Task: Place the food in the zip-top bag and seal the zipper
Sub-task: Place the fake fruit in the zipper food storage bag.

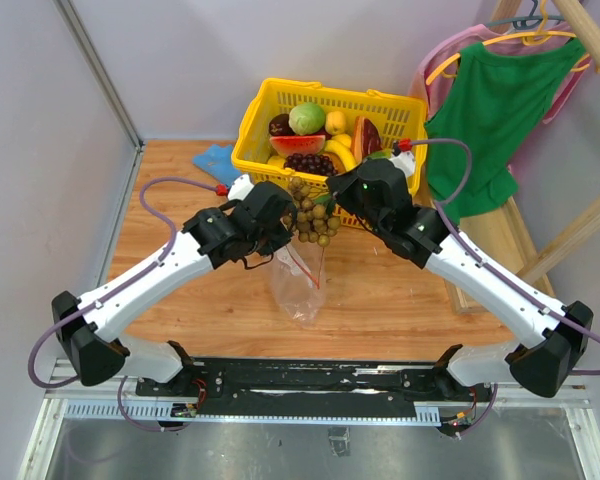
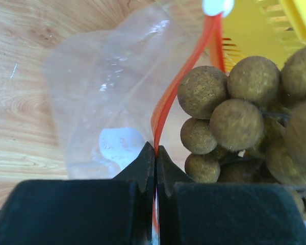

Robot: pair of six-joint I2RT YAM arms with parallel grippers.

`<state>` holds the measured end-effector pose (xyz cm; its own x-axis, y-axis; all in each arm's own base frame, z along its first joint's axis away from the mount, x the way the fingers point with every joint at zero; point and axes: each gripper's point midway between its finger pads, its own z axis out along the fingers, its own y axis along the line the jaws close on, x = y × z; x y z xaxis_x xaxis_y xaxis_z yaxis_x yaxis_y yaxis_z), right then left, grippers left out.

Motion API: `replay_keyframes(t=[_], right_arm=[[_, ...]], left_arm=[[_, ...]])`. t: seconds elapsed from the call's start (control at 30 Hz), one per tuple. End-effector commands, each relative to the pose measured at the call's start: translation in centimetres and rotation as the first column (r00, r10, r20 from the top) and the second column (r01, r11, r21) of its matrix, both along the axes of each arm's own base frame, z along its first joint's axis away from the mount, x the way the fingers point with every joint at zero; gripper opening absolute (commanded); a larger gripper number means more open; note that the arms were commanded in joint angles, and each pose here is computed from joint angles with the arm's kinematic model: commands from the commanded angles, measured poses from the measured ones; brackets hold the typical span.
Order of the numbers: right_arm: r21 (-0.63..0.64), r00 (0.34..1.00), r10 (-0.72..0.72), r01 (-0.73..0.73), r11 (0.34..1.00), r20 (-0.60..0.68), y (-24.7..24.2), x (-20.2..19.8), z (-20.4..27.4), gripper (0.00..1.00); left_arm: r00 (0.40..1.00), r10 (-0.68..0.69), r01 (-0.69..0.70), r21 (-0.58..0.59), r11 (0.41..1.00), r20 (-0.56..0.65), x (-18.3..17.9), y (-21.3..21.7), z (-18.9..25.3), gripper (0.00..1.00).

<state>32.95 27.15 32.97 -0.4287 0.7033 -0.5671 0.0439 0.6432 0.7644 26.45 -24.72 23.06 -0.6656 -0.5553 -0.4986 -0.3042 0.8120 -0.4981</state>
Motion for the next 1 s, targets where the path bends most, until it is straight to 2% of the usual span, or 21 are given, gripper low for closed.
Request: replay_keyframes(t=[0.0,0.3,0.5,0.77,0.97], right_arm=[[-0.029,0.997,-0.080,0.080,0.996,0.002,-1.8,-0.1,-0.4,0.01],[-0.158,0.999,-0.019,0.012,0.987,-0.041,-2.1,-1.0,-2.9,0.01],[-0.238,0.994,0.077,-0.093,0.967,-0.077,-1.4,-1.8,-4.3,0.01],[-0.333,0.960,0.245,-0.277,0.901,-0.135,1.4,-2.0,-4.8,0.01],[-0.376,0.938,0.283,-0.341,0.861,-0.202,2.3,-1.8,-5.6,0.01]], left_arm=[[0.996,0.058,-0.050,-0.112,0.992,0.072,0.6,0.2,2.3,0.00],[0.995,0.082,-0.076,-0.099,0.992,0.059,0.6,1.1,1.6,0.00],[0.994,0.085,-0.079,-0.091,0.993,0.067,1.0,1.4,1.2,0.00],[0.993,0.016,-0.011,-0.042,0.999,0.115,1.6,1.1,1.7,0.00],[0.985,-0.078,0.076,0.019,0.997,0.157,1.7,0.8,2.0,0.00]])
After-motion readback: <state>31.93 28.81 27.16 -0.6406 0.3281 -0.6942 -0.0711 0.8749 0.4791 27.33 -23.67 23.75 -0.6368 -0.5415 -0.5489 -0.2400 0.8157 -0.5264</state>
